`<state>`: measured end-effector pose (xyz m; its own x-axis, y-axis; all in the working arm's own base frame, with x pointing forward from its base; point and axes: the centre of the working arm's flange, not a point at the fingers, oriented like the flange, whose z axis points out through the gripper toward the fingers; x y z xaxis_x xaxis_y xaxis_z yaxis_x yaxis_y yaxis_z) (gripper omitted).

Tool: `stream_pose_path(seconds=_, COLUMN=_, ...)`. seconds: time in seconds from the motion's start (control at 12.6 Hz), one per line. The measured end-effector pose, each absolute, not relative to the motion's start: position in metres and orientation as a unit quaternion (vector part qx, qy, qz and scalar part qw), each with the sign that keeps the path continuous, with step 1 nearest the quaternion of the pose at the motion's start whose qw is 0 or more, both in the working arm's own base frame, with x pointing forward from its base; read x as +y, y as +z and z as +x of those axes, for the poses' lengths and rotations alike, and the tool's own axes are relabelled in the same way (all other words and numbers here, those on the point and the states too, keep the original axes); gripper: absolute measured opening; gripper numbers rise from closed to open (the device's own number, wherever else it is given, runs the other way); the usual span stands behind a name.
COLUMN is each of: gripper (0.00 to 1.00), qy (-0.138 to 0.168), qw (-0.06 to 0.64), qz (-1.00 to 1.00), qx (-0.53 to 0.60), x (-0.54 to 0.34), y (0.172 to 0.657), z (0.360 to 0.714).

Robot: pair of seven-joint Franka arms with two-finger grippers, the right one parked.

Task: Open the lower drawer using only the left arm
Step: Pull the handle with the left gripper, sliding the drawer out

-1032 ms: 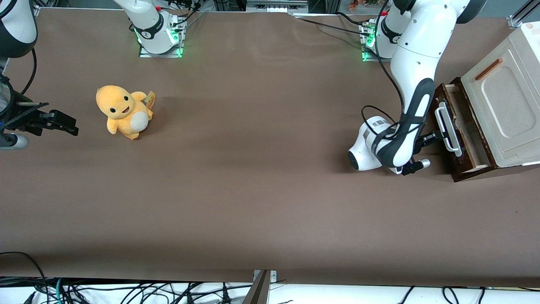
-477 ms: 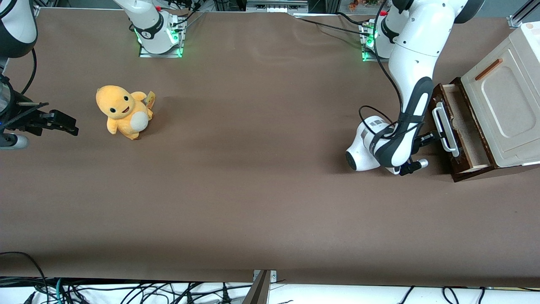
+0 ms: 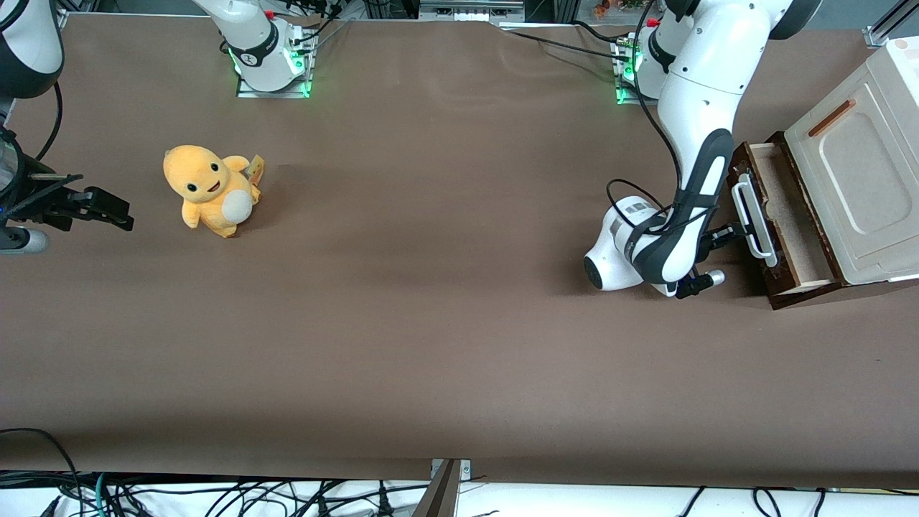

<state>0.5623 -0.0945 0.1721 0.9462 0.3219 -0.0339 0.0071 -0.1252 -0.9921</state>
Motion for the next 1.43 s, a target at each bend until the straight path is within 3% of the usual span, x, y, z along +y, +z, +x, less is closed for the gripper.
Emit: stream_pose_path(seconds=1.43, gripper=0.19, qy=0.128, qw=0.64, qz=-0.749, qx=-0.114, x=-0.12, y=0.179, z=0.56)
